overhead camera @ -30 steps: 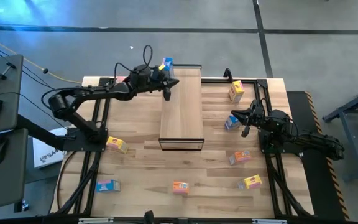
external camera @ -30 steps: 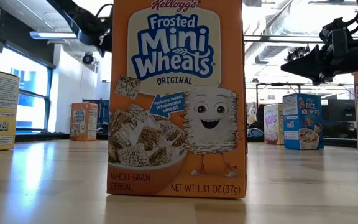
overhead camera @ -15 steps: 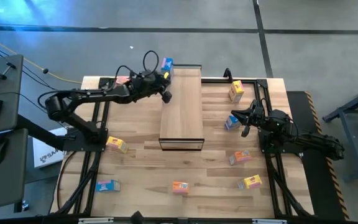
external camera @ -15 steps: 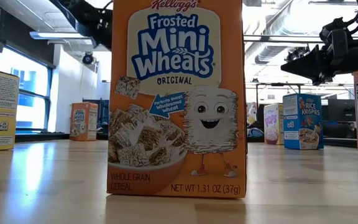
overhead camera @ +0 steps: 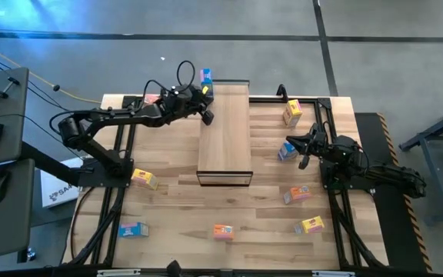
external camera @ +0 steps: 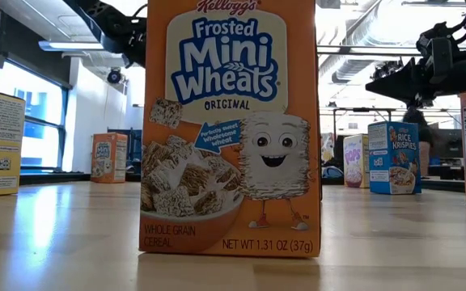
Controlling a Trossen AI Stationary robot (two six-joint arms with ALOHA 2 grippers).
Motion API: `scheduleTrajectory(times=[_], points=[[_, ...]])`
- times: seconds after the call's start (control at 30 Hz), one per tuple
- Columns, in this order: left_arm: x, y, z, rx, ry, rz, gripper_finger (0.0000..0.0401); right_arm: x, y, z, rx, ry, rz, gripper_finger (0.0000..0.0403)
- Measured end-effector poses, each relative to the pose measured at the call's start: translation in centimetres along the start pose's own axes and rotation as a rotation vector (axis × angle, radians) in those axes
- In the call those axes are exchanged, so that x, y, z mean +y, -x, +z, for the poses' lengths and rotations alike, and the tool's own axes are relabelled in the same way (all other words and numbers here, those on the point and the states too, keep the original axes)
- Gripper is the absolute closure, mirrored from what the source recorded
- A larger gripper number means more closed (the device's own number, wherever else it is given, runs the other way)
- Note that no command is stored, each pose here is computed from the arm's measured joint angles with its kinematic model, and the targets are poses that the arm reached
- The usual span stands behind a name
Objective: Stack cereal on shelf
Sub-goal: Put the top left blue cereal box on the shelf
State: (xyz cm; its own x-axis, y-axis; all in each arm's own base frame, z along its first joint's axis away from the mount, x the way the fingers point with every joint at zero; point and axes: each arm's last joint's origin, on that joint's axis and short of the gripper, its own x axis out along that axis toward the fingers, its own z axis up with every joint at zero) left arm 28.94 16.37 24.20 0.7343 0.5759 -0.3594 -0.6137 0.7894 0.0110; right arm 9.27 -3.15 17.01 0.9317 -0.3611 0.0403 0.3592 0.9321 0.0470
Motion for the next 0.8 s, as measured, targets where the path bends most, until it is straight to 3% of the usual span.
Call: scheduleTrajectory(times=[0.2, 0.5, 0.8], points=[[-1.2, 0.6, 0.2, 0.004, -0.046, -0.067, 0.0401, 0.2, 0.1, 1.3, -0.138, 0.083, 0.068, 0.0389], [-0.6, 0.6, 0.0, 0.011, -0.04, 0.138, 0.0401, 0.3, 0.3, 2.3, -0.234, -0.007, 0.089, 0.0389], [0.2, 0.4, -0.2, 0.029, -0.013, 0.197, 0.0401, 0.3, 0.3, 2.1, -0.22, -0.031, 0.089, 0.0389]])
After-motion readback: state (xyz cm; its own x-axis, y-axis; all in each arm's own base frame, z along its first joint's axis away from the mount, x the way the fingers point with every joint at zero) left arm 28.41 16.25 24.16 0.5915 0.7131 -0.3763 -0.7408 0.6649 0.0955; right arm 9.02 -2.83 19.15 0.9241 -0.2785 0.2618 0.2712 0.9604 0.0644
